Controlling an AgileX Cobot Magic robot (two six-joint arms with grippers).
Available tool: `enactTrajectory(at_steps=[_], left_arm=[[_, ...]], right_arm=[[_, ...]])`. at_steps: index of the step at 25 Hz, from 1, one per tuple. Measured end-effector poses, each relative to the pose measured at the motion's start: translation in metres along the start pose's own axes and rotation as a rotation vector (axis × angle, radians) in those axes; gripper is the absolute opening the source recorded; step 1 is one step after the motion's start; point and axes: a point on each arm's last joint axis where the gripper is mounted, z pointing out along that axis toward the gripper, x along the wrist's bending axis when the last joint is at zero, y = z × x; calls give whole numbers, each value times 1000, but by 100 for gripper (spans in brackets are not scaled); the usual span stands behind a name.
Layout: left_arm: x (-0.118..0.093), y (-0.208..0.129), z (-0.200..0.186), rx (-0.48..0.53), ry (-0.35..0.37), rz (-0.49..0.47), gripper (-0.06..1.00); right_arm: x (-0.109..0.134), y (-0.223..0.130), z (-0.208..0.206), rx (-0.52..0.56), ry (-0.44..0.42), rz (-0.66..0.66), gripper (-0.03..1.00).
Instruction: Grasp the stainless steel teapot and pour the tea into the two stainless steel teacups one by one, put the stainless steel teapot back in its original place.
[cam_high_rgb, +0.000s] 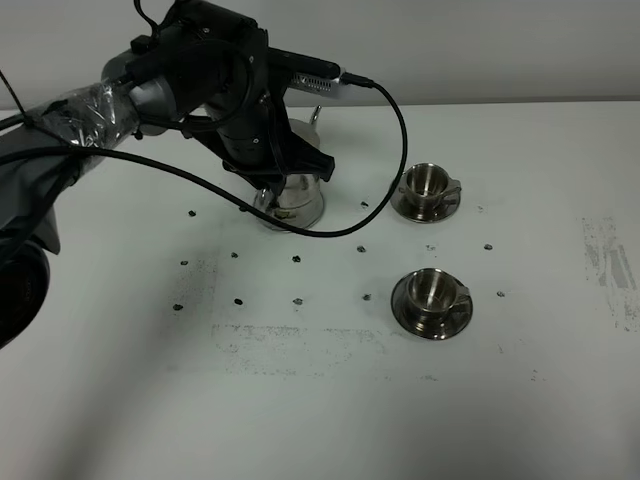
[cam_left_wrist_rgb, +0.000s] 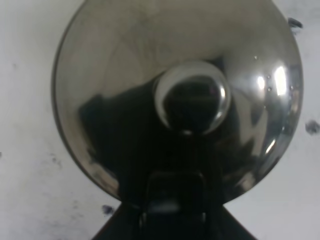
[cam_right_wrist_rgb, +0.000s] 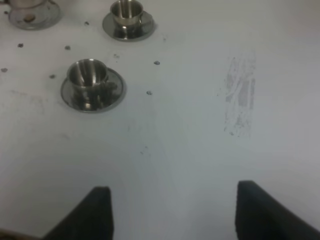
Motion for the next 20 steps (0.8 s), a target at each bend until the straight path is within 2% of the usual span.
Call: enactTrajectory(at_steps=[6,10,15,20], left_arm=[[0,-4,-14,24,-15,257,21],[-5,-5,-14,32,-75,383,21],[-11,-6,-14,21,-147,499,21],[-9,-5,-21,27,-135,576,21]], right_arm=[[0,0,0,0,0,0,54],[0,0,0,0,0,0,54],[0,0,0,0,0,0,54],[0,0,0,0,0,0,54]])
